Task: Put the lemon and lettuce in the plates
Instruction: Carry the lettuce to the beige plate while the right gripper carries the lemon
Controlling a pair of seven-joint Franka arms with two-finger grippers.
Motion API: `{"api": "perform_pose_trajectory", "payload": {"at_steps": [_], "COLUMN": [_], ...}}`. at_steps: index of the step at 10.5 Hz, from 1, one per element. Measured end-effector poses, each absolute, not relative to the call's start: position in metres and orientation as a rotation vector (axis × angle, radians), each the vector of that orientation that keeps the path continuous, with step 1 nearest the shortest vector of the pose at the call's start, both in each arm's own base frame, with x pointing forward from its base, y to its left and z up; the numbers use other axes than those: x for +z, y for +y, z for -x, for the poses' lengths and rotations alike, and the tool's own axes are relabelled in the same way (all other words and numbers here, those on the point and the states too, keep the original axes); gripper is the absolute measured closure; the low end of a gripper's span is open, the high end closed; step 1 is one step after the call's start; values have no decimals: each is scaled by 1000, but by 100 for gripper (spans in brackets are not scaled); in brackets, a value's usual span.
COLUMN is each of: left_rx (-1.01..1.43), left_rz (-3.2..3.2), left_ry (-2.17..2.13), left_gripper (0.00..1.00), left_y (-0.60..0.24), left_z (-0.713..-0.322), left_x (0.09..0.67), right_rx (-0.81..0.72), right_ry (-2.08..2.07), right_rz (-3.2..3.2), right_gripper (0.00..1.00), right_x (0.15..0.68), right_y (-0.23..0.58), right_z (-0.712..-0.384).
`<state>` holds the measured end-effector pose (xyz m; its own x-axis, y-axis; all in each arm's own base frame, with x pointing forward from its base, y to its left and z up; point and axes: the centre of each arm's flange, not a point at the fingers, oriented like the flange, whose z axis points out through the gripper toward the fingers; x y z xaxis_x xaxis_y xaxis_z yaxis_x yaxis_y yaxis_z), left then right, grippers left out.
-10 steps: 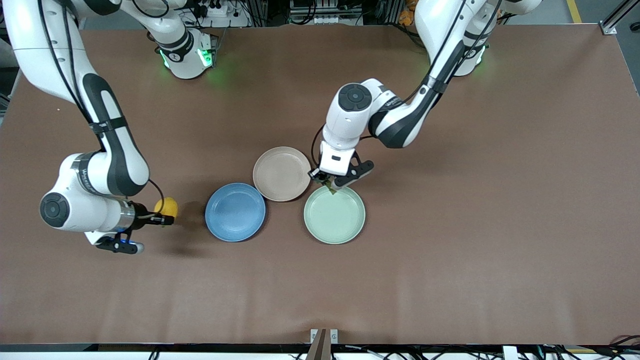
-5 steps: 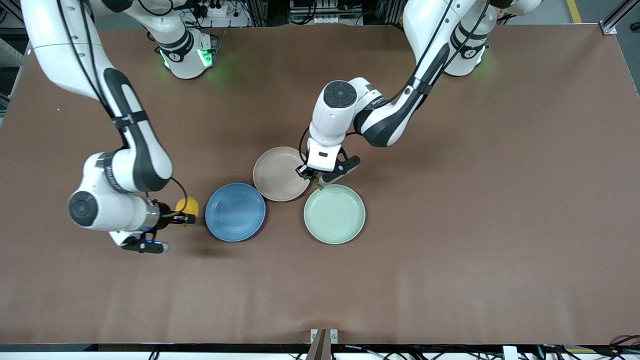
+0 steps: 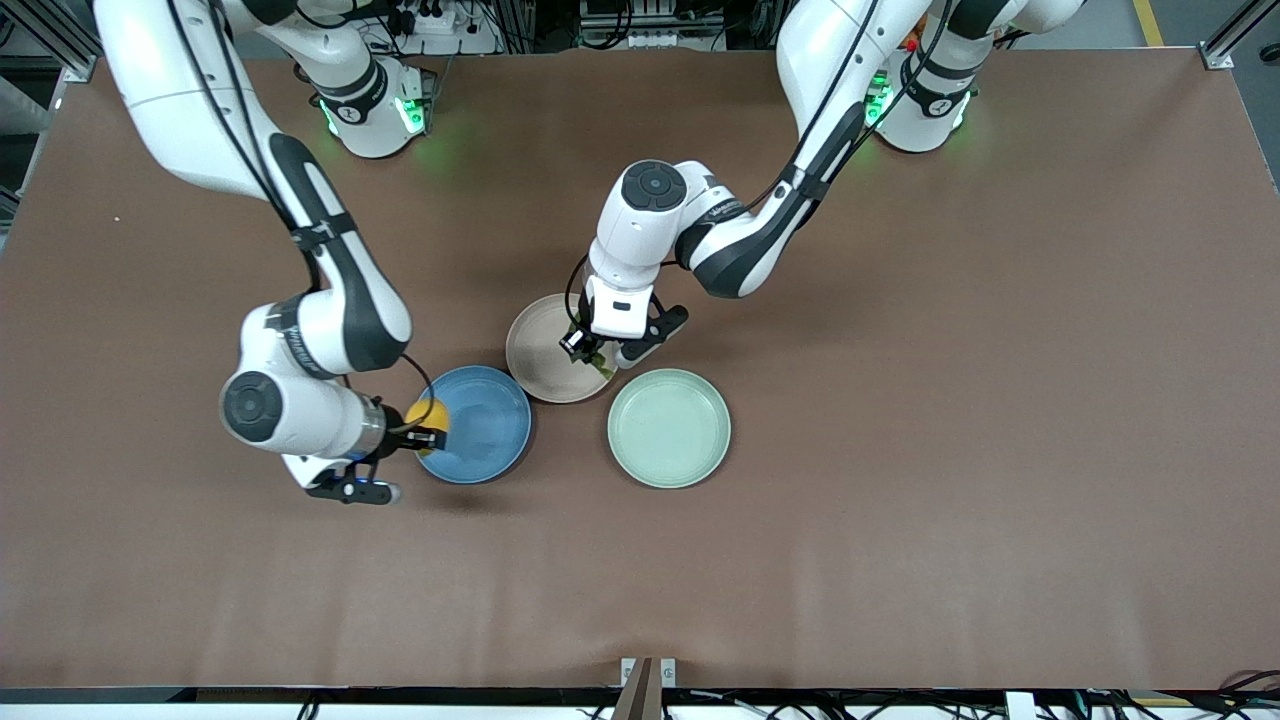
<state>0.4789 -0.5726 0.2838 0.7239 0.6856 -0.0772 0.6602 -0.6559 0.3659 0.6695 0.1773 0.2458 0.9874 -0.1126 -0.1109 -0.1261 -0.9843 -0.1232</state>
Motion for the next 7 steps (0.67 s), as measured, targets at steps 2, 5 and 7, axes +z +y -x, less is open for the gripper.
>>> {"api": "perform_pose_trajectory", "payload": {"at_steps": [2, 5, 7], "left_rx": [81, 109, 128], "left_rz": [-2581, -2665, -2678], "left_ry": [1018, 901, 896], "left_gripper": [90, 48, 22], "left_y": [-583, -611, -610], "left_z": [-466, -424, -425], "left_x": [273, 249, 248], "right_rx": [155, 129, 131], "right_ry": [169, 157, 174], "right_rz": [3004, 3002, 3003], "right_gripper": [42, 42, 41], "right_x": [238, 225, 219], "right_y": [191, 200, 199], "right_z": [-666, -666, -666]}}
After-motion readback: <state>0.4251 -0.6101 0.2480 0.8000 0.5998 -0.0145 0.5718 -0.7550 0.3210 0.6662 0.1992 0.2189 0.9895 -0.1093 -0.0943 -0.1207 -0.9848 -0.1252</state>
